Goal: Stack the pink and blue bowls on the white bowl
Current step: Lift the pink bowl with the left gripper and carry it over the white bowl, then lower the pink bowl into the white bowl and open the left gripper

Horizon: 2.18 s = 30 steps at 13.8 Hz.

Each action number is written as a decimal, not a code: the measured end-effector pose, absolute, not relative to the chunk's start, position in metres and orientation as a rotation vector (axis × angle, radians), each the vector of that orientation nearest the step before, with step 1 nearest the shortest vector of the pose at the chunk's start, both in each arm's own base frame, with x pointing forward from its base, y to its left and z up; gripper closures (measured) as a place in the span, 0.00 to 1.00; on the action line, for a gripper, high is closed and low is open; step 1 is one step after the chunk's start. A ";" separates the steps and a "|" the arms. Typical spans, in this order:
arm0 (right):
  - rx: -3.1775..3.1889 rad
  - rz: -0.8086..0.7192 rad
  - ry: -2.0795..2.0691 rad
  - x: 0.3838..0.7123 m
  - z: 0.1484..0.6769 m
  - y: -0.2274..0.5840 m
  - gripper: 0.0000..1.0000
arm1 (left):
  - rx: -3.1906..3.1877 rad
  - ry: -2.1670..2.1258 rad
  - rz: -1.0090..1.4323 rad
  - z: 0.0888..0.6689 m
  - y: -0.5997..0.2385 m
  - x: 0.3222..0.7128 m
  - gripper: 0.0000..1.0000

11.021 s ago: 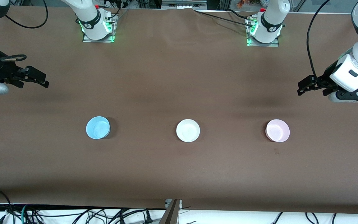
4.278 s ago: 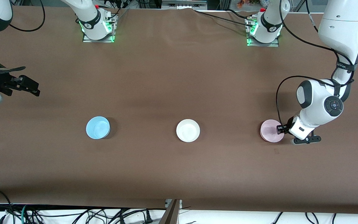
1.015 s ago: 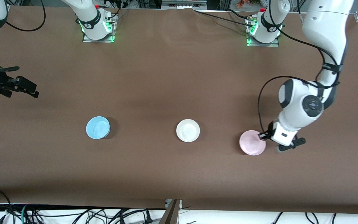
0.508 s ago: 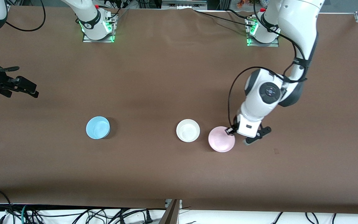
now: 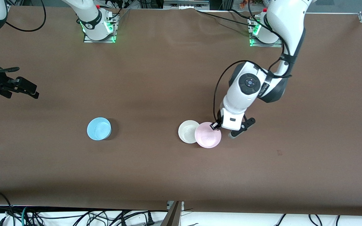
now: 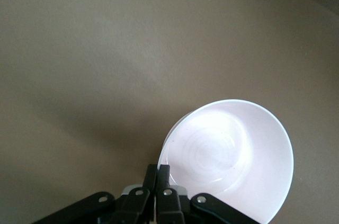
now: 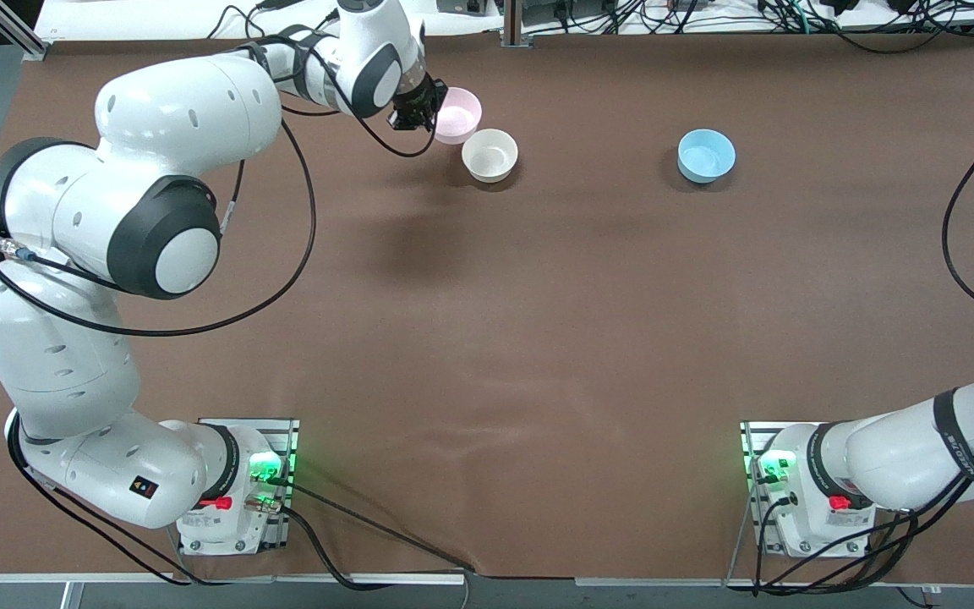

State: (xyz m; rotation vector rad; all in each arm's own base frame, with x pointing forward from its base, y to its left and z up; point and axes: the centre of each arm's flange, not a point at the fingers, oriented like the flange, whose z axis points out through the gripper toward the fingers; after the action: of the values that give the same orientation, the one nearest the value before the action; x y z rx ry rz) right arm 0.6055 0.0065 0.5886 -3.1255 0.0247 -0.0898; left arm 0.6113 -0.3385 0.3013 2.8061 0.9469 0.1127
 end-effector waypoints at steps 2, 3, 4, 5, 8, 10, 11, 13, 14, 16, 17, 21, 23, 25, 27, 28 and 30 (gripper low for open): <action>-3.126 -0.090 0.025 0.606 0.589 0.006 0.00 | 2.789 0.958 0.118 0.296 -0.355 0.604 0.97; -3.126 -0.090 0.026 0.606 0.589 0.006 0.00 | 2.775 0.968 0.123 0.293 -0.364 0.600 0.97; -3.126 -0.090 0.033 0.606 0.589 0.003 0.00 | 2.761 0.976 0.128 0.290 -0.375 0.595 0.97; -3.126 -0.090 0.042 0.606 0.589 0.000 0.00 | 2.754 0.981 0.127 0.288 -0.383 0.590 0.97; -3.126 -0.089 0.057 0.606 0.588 -0.006 0.00 | 2.764 0.976 0.110 0.278 -0.399 0.579 0.97; -3.126 -0.087 0.057 0.606 0.587 -0.006 0.00 | 2.767 0.977 0.104 0.275 -0.403 0.576 0.97; -3.126 -0.086 0.057 0.606 0.587 -0.006 0.00 | 2.768 0.979 0.100 0.273 -0.405 0.575 0.97; -3.126 -0.085 0.057 0.606 0.587 -0.006 0.00 | 2.771 0.980 0.096 0.270 -0.407 0.573 0.97; -3.126 -0.085 0.057 0.606 0.587 -0.006 0.00 | 2.772 0.978 0.094 0.270 -0.408 0.571 0.97; -3.126 -0.085 0.057 0.606 0.587 -0.006 0.00 | 2.776 0.974 0.091 0.268 -0.410 0.569 0.97; -3.126 -0.085 0.057 0.606 0.587 -0.006 0.00 | 2.778 0.973 0.090 0.268 -0.411 0.568 0.97; -3.126 -0.085 0.057 0.606 0.587 -0.006 0.00 | 2.785 0.976 0.083 0.263 -0.410 0.567 0.97; -3.126 -0.085 0.057 0.606 0.587 -0.006 0.00 | 2.787 0.977 0.081 0.261 -0.410 0.567 0.97; -3.126 -0.085 0.057 0.606 0.587 -0.006 0.00 | 2.777 0.976 0.092 0.257 -0.410 0.568 0.97; -3.126 -0.085 0.057 0.606 0.587 -0.006 0.00 | 2.767 0.975 0.103 0.251 -0.410 0.569 0.97; -3.126 -0.085 0.057 0.606 0.587 -0.006 0.00 | 2.762 0.974 0.109 0.247 -0.410 0.569 0.97; -3.126 -0.085 0.057 0.606 0.587 -0.006 0.00 | 2.761 0.978 0.112 0.239 -0.409 0.570 0.97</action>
State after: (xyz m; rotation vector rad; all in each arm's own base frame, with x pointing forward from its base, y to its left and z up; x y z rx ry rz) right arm 0.6063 -0.0058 0.5867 -3.1256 0.0573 -0.0852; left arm 0.5700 -0.4090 0.2394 2.7606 0.9775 0.1116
